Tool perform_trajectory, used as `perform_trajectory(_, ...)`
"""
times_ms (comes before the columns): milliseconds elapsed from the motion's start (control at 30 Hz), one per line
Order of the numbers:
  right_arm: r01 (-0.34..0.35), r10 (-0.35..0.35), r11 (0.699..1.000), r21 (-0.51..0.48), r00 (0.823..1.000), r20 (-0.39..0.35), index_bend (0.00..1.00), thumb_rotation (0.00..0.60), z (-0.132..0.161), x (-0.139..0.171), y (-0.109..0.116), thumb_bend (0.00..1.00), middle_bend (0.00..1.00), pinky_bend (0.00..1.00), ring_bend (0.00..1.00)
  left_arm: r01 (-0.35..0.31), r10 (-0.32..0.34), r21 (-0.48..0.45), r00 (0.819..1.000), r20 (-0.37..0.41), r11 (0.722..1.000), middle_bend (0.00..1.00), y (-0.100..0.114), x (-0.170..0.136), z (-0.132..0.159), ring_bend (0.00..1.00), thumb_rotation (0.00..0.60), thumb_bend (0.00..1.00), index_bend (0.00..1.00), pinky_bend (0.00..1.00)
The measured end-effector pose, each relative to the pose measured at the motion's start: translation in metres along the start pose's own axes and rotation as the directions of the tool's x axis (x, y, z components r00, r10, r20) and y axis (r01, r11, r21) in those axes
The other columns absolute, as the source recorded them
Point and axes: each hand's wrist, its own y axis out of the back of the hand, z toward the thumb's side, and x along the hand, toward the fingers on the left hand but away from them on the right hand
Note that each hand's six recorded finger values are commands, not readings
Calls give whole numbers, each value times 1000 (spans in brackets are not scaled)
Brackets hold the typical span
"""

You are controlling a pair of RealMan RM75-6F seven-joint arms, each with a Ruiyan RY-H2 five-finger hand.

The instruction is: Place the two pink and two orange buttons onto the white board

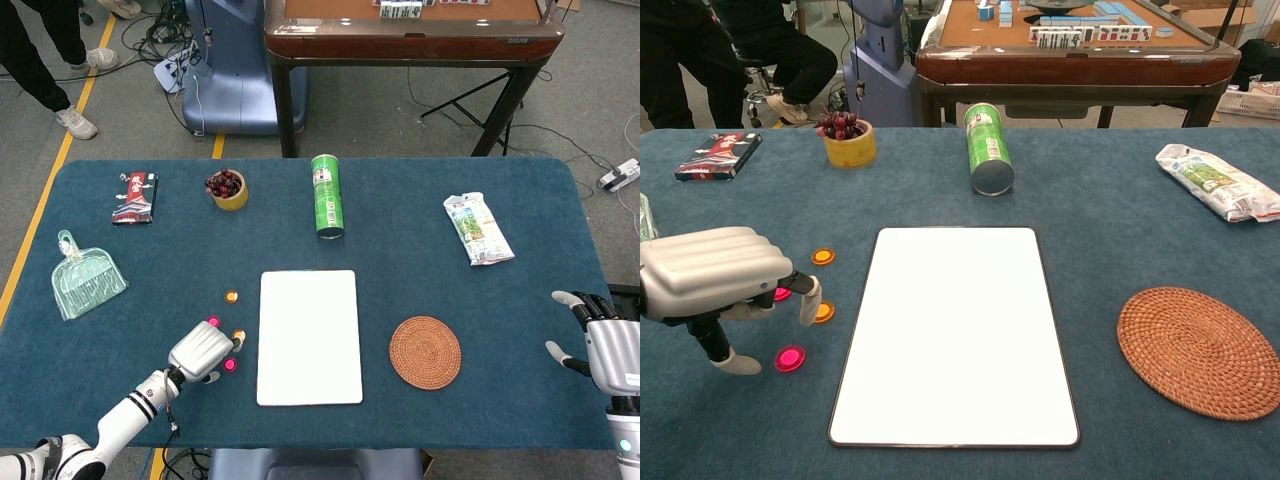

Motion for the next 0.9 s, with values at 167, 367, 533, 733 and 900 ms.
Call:
perform_trajectory(167,-3,3,1000,1,1000,1,285,600,0,0,-1,63,329,541,287,25,-25,-9,1000,-17,1000,1000,-2,4,0,1000,600,132,528,1000)
perform_trajectory(367,-1,1,1000,-2,1000,2,285,600,-1,-1,0,63,329,541,287,36,-36,-7,999,-32,999,1000,-2,7,-1,1000,600,162,543,1000)
perform_trajectory(533,-3,3,1000,-3,1000,1,285,600,-1,-1,0,63,329,541,287,40,-40,-8,999,-29,999,1000,-4,8,3,1000,600,173,553,1000)
perform_trajectory(733,-4,4,1000,-3,1000,4,285,600,-1,-1,0,63,329,541,287,38,-38,4,999,-23,999,1000,-5,9,6,1000,600,222,565,1000)
perform_trajectory(900,-5,5,1000,-3,1000,4,285,600,-1,-1,0,64,329,541,287,43,-43,14,999,-23,999,1000,-7,11,8,1000,600,250,560,1000)
